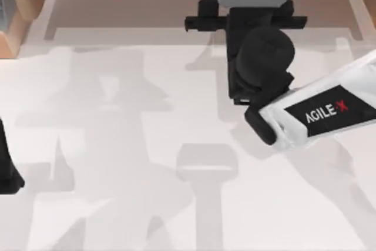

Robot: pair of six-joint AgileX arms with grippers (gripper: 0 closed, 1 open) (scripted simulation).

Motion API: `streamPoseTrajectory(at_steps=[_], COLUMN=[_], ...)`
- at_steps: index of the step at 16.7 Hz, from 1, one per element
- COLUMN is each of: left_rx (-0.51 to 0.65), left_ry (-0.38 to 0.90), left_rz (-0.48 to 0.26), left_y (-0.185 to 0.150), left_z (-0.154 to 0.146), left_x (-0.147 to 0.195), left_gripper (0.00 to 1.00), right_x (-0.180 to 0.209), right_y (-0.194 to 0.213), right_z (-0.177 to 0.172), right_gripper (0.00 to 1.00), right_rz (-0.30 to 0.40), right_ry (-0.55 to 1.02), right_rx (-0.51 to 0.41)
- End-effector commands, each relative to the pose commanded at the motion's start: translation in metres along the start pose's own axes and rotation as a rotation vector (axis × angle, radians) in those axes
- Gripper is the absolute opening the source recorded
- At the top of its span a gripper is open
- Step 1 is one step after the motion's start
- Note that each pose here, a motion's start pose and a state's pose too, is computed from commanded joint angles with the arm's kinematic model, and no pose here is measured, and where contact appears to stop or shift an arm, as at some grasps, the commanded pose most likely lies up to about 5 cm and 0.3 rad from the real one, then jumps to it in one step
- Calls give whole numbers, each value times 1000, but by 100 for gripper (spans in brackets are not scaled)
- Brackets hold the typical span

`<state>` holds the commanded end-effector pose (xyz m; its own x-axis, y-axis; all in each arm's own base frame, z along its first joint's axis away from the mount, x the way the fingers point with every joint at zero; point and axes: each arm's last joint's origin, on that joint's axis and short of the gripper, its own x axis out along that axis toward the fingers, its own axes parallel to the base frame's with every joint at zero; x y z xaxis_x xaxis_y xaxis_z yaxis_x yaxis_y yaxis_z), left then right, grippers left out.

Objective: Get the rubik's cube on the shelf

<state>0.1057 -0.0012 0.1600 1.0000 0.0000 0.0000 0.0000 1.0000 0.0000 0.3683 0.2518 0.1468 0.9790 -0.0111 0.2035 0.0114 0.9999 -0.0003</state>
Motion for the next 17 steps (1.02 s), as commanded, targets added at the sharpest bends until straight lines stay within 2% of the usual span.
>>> streamPoseTrajectory(at_steps=[6, 9, 15, 17], left_rx=[0, 0, 0, 0], left_ry=[0, 0, 0, 0], left_rz=[0, 0, 0, 0], left_y=[0, 0, 0, 0], left_z=[0, 0, 0, 0], left_x=[0, 0, 0, 0], left_gripper=[100, 100, 100, 100], right_x=[61, 87, 94, 94], right_y=[5, 3, 2, 2], right_z=[7, -1, -9, -9], right_gripper=[0, 0, 0, 15], right_rz=[-5, -2, 2, 2], right_ry=[-35, -16, 4, 4], right_rx=[18, 7, -3, -3])
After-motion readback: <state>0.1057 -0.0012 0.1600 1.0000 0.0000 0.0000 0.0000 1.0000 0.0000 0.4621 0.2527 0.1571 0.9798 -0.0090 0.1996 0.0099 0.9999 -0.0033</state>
